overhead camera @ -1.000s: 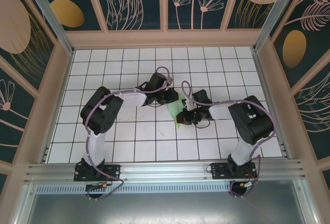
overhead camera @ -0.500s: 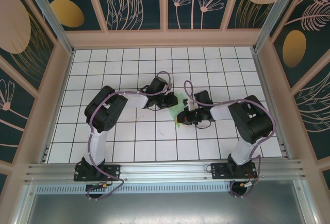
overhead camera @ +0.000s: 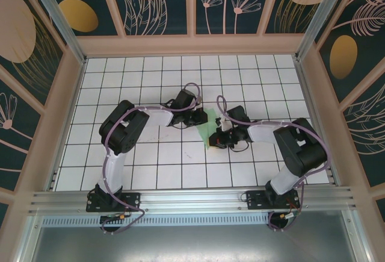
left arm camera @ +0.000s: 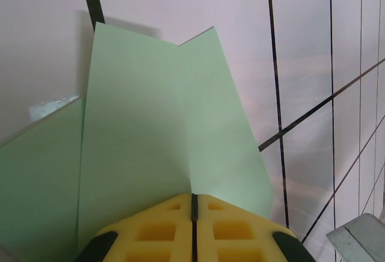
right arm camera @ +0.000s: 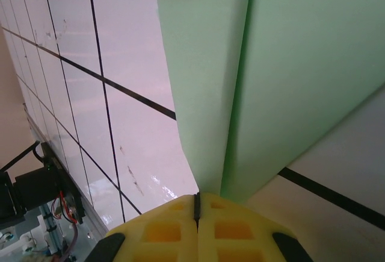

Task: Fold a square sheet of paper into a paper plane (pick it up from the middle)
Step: Fourth fold the wing at the center of the table.

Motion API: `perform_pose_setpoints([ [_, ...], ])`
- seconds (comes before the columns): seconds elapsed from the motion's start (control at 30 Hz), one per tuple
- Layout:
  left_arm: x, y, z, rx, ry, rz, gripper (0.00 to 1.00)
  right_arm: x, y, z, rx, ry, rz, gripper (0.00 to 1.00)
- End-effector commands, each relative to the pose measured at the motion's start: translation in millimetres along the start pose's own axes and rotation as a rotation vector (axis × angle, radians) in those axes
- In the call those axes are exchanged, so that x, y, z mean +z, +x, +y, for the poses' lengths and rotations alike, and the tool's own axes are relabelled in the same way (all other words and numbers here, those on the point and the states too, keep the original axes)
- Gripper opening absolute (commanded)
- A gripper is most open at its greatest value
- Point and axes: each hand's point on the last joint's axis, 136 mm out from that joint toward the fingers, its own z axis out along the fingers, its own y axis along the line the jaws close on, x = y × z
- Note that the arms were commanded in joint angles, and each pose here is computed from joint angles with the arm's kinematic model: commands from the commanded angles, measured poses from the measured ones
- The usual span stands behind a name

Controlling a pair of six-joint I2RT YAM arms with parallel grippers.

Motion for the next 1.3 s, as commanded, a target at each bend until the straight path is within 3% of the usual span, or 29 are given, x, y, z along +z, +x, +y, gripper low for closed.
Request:
perform_pose_setpoints([
  [0.0,14,17,51,-0.028,-0.158,0.034,0.1,4,2,5,0.014,-0.011,0.027,0.0],
  [0.37,12,17,49,-0.025,-0.154,0.034,0.1,-8,-16,29,-0.011,-0.065,-0.037,0.0],
  [0.6,12,16,48,-0.024,-0.151,0.033,0.1,5,-24,17,0.015,-0.037,-0.025,0.0],
  [0.97,11,13,51,-0.021,-0.171,0.021,0.1,26,37,-42,0.117,0.089,0.129,0.0],
  [1.27,9,11,52,-0.025,-0.185,0.01,0.1,23,59,-49,0.135,0.129,0.18,0.0],
])
